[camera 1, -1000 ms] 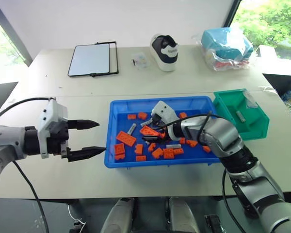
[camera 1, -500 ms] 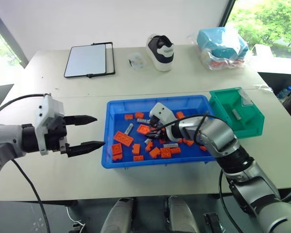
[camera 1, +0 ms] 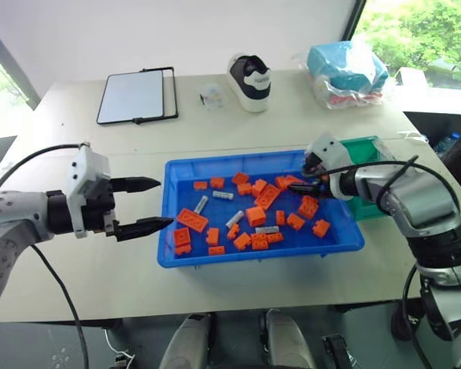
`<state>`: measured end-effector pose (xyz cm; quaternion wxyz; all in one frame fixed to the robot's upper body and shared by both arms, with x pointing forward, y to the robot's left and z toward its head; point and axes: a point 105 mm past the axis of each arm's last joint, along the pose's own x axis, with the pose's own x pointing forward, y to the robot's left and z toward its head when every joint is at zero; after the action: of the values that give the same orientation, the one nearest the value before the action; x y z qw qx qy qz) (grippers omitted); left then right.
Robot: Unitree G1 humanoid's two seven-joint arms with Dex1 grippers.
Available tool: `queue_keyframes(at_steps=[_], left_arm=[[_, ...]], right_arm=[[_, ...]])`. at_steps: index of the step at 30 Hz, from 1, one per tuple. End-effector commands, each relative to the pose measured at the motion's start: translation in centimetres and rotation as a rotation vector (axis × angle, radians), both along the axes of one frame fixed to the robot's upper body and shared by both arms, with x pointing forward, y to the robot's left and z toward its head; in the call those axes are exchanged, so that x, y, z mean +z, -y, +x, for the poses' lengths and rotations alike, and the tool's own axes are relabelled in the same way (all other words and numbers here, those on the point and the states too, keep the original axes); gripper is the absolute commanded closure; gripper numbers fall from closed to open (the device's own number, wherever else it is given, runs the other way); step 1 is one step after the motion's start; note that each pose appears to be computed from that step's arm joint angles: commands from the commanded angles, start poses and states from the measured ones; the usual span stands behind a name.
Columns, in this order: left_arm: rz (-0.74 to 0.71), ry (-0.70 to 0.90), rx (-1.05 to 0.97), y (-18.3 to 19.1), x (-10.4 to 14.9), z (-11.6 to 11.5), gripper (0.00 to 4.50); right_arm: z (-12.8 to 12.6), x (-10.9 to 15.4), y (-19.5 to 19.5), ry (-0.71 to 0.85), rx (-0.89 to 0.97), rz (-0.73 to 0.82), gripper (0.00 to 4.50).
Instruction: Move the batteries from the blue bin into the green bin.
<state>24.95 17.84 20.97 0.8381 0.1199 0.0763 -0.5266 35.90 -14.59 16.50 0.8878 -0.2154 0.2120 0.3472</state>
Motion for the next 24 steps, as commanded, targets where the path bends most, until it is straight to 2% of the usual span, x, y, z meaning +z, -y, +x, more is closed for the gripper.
queue_keyframes(at_steps=[1, 5, 8, 10, 14, 19, 24], left_arm=[[-0.001, 0.042, -0.006, 0.1, 0.8, 0.2, 0.00], [-0.001, 0.047, 0.002, -0.2, 1.3, 0.3, 0.00], [0.021, 0.043, 0.018, -0.8, 1.3, 0.2, 0.00], [0.042, 0.036, 0.025, -1.1, 1.2, -0.1, 0.00], [0.068, 0.017, 0.030, -1.8, 1.2, -1.2, 0.00], [0.072, 0.022, 0.078, -2.4, 1.6, -2.1, 0.00], [0.061, 0.025, 0.113, -2.5, 1.6, -2.8, 0.00]], right_arm=[[-0.8, 4.2, -5.9, 0.150, 0.294, 0.069, 0.88], [-2.9, 5.7, -11.6, 0.176, 0.639, 0.132, 0.88], [-4.1, 4.4, -14.8, 0.171, 0.884, 0.072, 0.88], [-4.1, 3.3, -15.8, 0.158, 0.973, 0.025, 0.88], [-2.8, 1.5, -16.9, 0.157, 1.068, -0.077, 0.88], [-0.2, 1.1, -17.6, 0.197, 1.054, -0.136, 0.88], [0.9, 0.4, -18.2, 0.228, 1.047, -0.174, 0.88]])
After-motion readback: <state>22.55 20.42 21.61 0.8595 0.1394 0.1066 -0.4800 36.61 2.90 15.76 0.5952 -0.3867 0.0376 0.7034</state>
